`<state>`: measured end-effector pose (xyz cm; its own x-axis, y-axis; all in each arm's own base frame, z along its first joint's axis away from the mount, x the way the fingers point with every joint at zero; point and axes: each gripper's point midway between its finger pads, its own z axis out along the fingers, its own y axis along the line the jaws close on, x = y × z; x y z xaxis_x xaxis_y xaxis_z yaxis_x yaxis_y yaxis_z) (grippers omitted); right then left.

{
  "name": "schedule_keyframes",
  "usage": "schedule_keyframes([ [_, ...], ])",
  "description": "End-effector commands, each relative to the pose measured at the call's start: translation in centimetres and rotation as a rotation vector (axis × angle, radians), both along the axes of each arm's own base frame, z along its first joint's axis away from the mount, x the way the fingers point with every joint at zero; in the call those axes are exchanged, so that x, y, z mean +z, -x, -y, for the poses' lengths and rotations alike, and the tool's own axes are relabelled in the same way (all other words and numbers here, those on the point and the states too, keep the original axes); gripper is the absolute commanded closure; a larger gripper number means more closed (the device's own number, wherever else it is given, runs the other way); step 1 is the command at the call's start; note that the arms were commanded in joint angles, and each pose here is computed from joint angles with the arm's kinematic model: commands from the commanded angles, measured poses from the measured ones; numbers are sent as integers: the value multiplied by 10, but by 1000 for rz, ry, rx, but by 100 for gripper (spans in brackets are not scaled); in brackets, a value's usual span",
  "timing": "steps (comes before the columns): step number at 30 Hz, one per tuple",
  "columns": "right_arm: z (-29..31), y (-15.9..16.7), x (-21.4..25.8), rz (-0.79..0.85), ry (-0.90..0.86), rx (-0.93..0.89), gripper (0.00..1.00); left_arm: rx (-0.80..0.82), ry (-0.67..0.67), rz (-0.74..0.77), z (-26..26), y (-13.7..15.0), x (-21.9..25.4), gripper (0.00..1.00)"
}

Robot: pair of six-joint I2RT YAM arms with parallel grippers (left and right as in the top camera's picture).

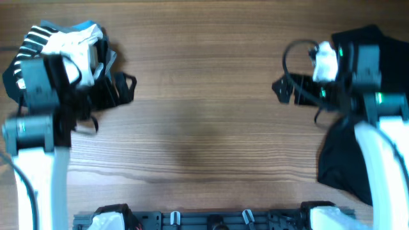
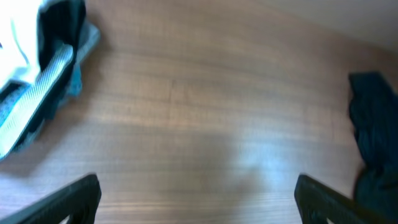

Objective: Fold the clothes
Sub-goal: 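Reach the right gripper to the crumpled black T-shirt and grasp it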

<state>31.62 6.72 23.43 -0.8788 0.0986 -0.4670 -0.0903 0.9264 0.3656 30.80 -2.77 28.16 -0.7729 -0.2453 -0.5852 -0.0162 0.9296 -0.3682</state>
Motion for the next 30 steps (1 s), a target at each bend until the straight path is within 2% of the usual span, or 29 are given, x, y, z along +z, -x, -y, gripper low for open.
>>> schedule_keyframes([
  [1,23,-36,-16,-21,133,34,0,-28,-8,-44,0,-21,5,0],
  [3,52,-51,-34,-78,189,-123,0,-42,13,-57,4,-24,2,0],
  [4,87,-60,-51,-130,237,-287,4,-56,36,-60,8,-24,2,0],
  [6,131,-66,-72,-193,257,-498,14,-69,53,-61,11,-23,3,0],
  [8,163,-69,-88,-229,247,-625,22,-69,54,-71,11,-21,2,0],
  [10,192,-75,-104,-241,228,-707,24,-69,54,-70,11,-21,2,0],
  [17,235,-93,-157,-264,187,-751,25,-69,54,-71,12,-21,2,0],
  [21,226,-114,-178,-225,160,-625,25,-69,54,-70,11,-21,2,0],
  [25,241,-114,-194,-243,221,-676,33,-69,54,-74,11,-20,2,0],
  [30,236,-112,-216,-288,207,-662,35,-68,55,-84,12,-18,0,0],
])
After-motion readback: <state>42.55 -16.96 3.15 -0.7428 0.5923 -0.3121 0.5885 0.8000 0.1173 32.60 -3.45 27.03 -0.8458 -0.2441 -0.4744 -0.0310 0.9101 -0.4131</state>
